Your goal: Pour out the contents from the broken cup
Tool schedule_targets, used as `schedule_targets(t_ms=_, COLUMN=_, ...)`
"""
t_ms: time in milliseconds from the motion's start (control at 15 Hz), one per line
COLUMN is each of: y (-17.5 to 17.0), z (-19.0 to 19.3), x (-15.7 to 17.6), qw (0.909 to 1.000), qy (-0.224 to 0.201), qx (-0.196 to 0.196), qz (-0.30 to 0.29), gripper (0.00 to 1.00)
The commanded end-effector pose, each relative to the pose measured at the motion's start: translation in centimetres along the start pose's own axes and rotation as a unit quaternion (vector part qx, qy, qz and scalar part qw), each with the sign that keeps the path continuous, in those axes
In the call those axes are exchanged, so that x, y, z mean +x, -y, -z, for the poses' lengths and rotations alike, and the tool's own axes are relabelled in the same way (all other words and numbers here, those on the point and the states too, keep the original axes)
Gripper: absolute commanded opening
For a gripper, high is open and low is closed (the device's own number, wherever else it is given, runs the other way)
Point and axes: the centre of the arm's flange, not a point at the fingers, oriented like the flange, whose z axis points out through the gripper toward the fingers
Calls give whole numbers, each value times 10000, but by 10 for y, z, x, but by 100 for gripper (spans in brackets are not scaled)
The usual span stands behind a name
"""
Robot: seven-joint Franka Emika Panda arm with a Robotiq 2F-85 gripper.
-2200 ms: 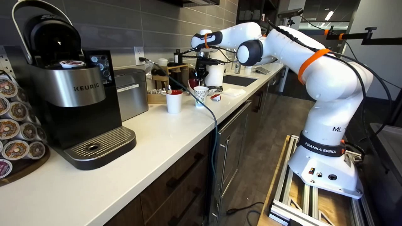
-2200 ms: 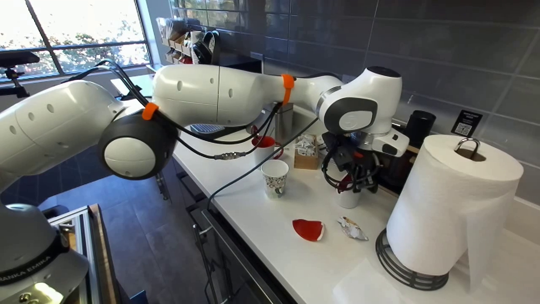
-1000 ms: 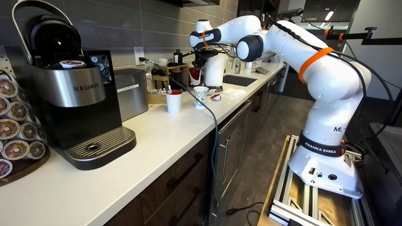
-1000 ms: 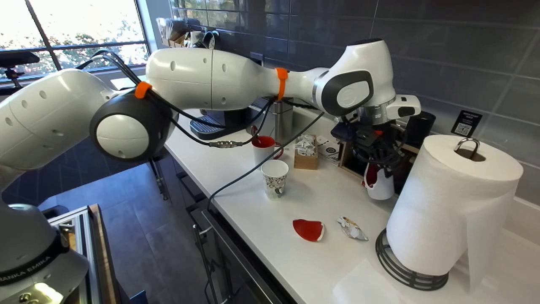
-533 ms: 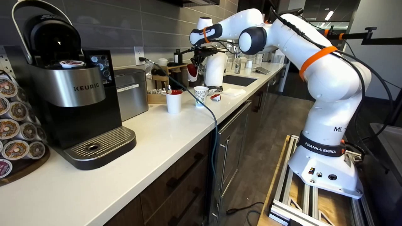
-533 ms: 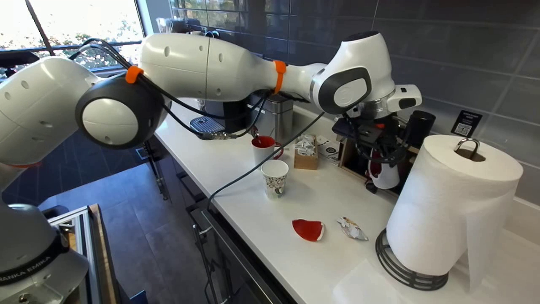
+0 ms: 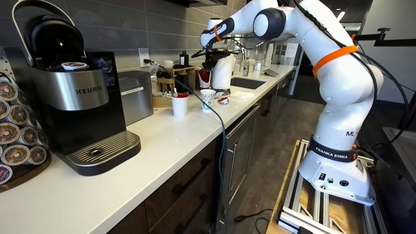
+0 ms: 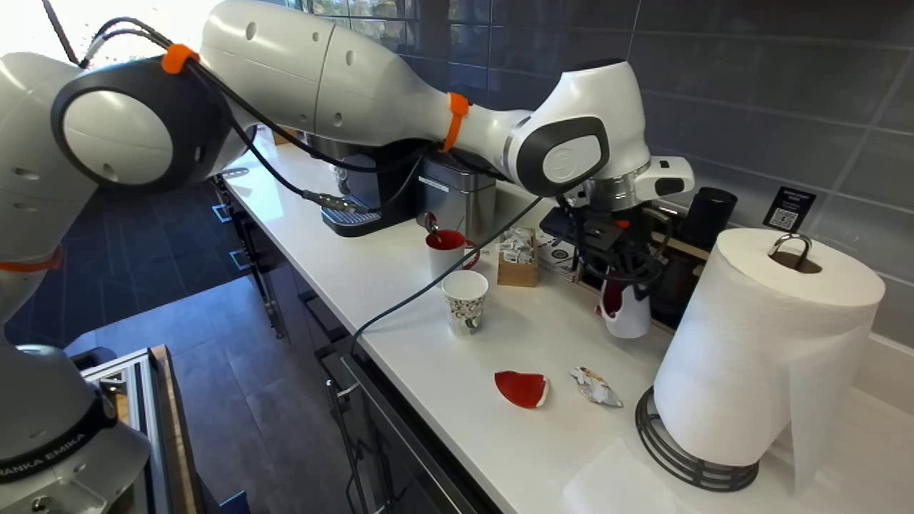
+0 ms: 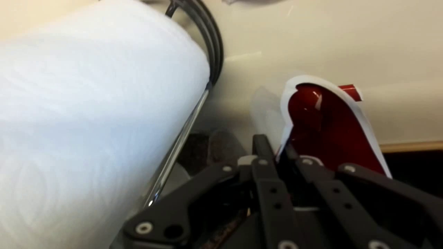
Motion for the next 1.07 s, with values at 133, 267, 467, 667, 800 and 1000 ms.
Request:
schedule_targets(t_ms=133, y=14, z=26, x=-62, qw=9983, qy=575, qx=-32, qz=-68, gripper=3)
schedule_targets(t_ms=267, y=17, z=32, x=-69, qw=9980, qy=609, qx=143, qz=-79, gripper=3)
schedule_targets(t_ms=467, y=12, z=47, x=-62, qw=9972, qy=493, qx=225, qz=-508, gripper=3)
schedule_targets(t_ms=667, y=8, z=35, x=-49, qw=9978, qy=525, qx=203, qz=-363, gripper=3)
schedule_targets(t_ms=800, y=19, z=32, x=-50, qw=9982, qy=539, qx=-182, qz=-204, gripper=3)
schedule_targets(t_ms=1000, y=38, z=29, x=-50, qw=9942, qy=588, qx=-884, qz=184, gripper=3)
